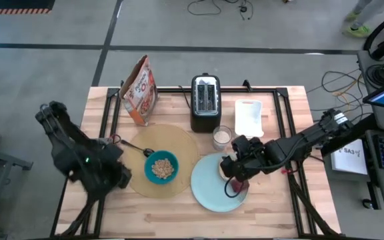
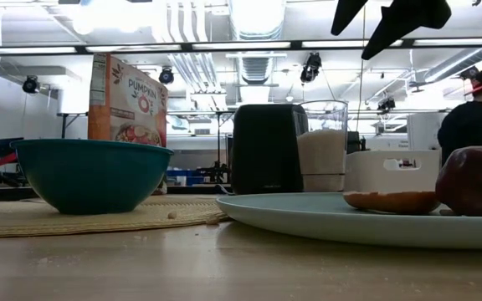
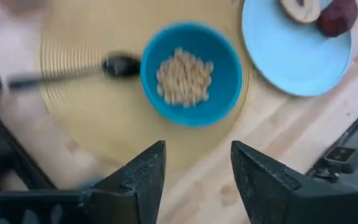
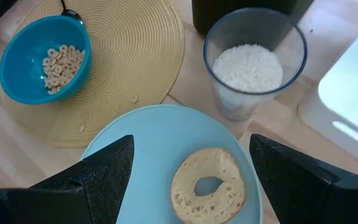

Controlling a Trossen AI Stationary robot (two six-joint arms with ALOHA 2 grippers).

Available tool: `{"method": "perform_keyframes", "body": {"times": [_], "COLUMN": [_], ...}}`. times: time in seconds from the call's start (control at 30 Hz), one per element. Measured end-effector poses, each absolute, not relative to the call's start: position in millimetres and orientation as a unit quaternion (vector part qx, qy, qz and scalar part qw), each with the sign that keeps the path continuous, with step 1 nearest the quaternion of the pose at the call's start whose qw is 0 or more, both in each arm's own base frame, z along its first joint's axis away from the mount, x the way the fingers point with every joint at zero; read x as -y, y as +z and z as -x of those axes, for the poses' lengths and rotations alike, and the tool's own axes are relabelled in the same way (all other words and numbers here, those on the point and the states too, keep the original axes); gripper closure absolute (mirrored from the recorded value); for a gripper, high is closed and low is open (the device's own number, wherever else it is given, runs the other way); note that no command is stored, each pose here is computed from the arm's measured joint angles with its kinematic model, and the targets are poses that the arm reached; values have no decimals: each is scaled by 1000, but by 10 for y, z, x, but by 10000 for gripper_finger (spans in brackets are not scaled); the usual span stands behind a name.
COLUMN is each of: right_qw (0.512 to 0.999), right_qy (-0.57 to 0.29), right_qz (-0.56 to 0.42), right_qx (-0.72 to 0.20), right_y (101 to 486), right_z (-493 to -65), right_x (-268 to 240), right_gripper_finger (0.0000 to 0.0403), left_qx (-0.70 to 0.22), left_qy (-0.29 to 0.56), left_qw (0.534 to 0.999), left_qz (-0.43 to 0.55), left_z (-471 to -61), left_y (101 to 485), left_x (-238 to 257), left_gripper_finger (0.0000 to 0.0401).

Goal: Arrange a breakfast setting
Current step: Put the black spoon on the placemat to the right side of the blue bowl

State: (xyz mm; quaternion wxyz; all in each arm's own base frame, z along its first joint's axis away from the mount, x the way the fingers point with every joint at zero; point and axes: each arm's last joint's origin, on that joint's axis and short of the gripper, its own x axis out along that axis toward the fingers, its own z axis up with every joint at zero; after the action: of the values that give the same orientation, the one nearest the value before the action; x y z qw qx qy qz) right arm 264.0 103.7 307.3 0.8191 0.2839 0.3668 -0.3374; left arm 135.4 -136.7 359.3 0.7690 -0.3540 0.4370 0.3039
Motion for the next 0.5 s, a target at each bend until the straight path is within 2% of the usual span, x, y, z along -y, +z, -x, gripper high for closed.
{"method": "perform_keyframes", "body": {"times": [0.13,0.23,0.37,0.5], "right_qw": [826,833,847,861], "right_qy": [-332,-323,-308,-307], "right_qz": [-272,-265,-255,-244], "right_qx": [-367,-362,-351,-325], "right_y": [3132,3210,3337,3466], "right_z": [-2618,-2568,-2465,-2358], "right_x": [-958,-904,-849,-774], "right_gripper_finger": [97,97,97,97], "left_qx": [-454,-502,-538,-574], "left_qy": [279,250,170,124], "left_qw": [800,803,815,799], "left_qz": [276,201,132,130], "left_z": [-1530,-1598,-1628,-1629], "left_y": [3669,3598,3388,3051], "left_x": [1059,798,541,326], "left_gripper_finger": [262,285,315,327]}}
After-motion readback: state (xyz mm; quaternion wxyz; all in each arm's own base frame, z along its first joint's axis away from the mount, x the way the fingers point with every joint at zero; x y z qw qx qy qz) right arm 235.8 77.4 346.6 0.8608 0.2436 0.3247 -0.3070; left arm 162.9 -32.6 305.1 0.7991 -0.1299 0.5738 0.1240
